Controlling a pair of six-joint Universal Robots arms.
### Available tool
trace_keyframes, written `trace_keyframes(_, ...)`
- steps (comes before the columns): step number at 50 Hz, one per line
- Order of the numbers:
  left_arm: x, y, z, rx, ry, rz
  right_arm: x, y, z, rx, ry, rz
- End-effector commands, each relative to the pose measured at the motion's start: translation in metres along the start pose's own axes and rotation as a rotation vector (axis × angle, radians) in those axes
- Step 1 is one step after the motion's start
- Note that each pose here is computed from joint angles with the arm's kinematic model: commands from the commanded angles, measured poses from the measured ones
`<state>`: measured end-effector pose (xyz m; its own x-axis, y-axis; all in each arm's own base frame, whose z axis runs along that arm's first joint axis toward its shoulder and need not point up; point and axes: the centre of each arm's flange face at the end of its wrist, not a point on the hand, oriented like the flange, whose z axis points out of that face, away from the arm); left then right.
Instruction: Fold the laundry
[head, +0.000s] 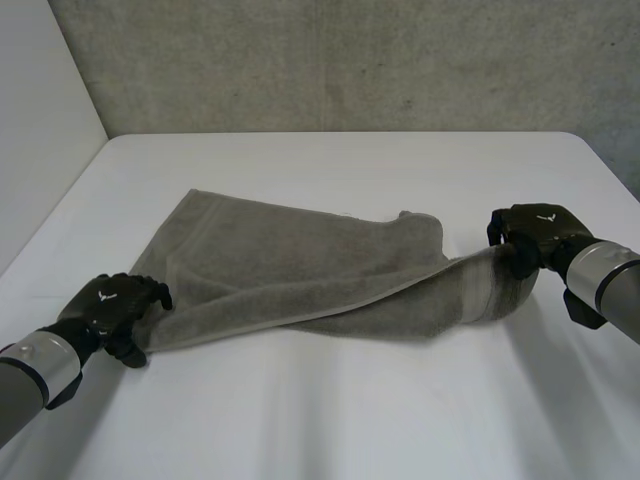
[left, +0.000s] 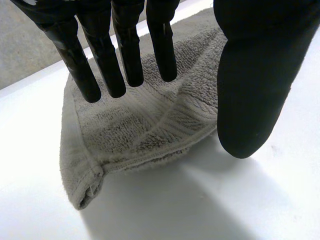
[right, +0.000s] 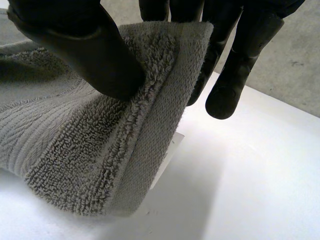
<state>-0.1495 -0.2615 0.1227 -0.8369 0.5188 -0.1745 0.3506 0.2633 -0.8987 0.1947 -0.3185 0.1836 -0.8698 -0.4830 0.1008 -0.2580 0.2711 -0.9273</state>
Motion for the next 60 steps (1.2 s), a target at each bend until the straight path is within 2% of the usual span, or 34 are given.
trace_keyframes(1, 0.0, 0.002, 0.002, 0.01, -0.008, 0.028, -0.001, 0.003, 0.001, -0.008, -0.005, 0.001)
trace_keyframes(15, -0.01, 0.003, 0.016, 0.076, -0.049, 0.086, -0.004, 0.003, 0.001, -0.008, -0.025, 0.004)
trace_keyframes(35, -0.018, -0.003, 0.021, 0.109, -0.074, 0.107, -0.004, 0.003, 0.001, -0.006, -0.025, 0.004)
trace_keyframes(44, -0.036, -0.011, 0.013, 0.115, -0.159, 0.11, -0.004, -0.004, -0.002, -0.003, -0.027, -0.019)
trace_keyframes(49, -0.038, -0.029, -0.002, 0.161, -0.188, 0.13, -0.008, -0.015, -0.021, -0.04, -0.047, -0.134)
trace_keyframes(51, -0.038, -0.038, -0.01, 0.182, -0.2, 0.143, -0.01, -0.02, -0.038, -0.092, -0.065, -0.249)
trace_keyframes(54, -0.04, -0.054, -0.028, 0.213, -0.235, 0.164, -0.014, -0.024, -0.054, -0.134, -0.088, -0.329)
trace_keyframes(60, -0.035, -0.086, -0.063, 0.281, -0.282, 0.211, -0.005, -0.047, -0.085, -0.117, -0.037, -0.379)
